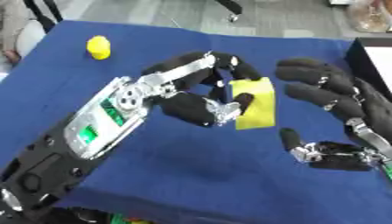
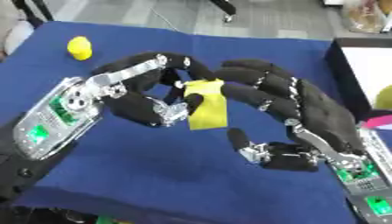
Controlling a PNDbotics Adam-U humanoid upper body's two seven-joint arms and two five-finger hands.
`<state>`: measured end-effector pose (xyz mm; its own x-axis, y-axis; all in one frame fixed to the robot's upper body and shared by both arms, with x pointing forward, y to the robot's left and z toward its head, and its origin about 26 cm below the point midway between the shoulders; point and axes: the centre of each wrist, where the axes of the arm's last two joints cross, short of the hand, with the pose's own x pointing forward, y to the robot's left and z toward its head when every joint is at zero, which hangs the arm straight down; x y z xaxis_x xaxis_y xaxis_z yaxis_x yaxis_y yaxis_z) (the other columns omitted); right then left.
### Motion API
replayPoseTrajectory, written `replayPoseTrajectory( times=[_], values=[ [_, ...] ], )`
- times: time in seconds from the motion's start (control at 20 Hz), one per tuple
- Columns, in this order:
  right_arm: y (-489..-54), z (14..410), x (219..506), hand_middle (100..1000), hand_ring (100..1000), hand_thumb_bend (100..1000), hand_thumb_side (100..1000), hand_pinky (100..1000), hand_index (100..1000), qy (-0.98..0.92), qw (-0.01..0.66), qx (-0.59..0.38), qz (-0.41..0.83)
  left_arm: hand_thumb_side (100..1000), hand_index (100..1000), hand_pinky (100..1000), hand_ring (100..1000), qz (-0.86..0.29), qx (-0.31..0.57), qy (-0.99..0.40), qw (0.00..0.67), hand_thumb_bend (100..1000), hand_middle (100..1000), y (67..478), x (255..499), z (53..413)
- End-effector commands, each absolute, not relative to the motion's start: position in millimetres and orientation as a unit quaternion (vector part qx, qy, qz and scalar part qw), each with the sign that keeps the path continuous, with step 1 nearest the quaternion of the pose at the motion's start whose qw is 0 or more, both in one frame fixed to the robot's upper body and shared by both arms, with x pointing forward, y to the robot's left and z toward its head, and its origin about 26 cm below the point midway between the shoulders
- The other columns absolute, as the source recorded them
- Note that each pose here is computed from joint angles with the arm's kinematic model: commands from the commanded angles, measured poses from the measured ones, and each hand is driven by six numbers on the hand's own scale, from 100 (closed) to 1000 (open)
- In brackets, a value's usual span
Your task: Pick up the objects with one hand, pass them to the other hand, and then place them into the box on the other side of the table.
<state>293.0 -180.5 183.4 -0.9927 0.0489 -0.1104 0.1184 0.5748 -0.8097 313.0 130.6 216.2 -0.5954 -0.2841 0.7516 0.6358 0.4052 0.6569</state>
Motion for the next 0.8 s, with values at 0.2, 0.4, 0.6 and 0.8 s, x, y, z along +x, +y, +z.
replayPoseTrajectory(
  times=[0.2,0.4,0.6,0.8],
  values=[
    [-180,191,290,937,957,100,100,942,1000,0.883,0.056,0.043,-0.465,322,675,591,211,-0.544,-0.137,-0.719,0.41,100,263,122,306,230],
    [-180,190,290,935,957,100,100,942,1000,0.881,0.057,0.04,-0.468,323,678,596,214,-0.55,-0.148,-0.717,0.403,100,266,117,302,233],
    [-179,190,290,933,957,100,100,941,1000,0.881,0.057,0.041,-0.469,325,679,600,216,-0.553,-0.16,-0.715,0.397,100,267,113,299,235],
    [-180,190,290,930,955,100,100,941,1000,0.879,0.058,0.043,-0.47,327,680,602,217,-0.554,-0.174,-0.712,0.395,100,269,111,297,236]
  ],
)
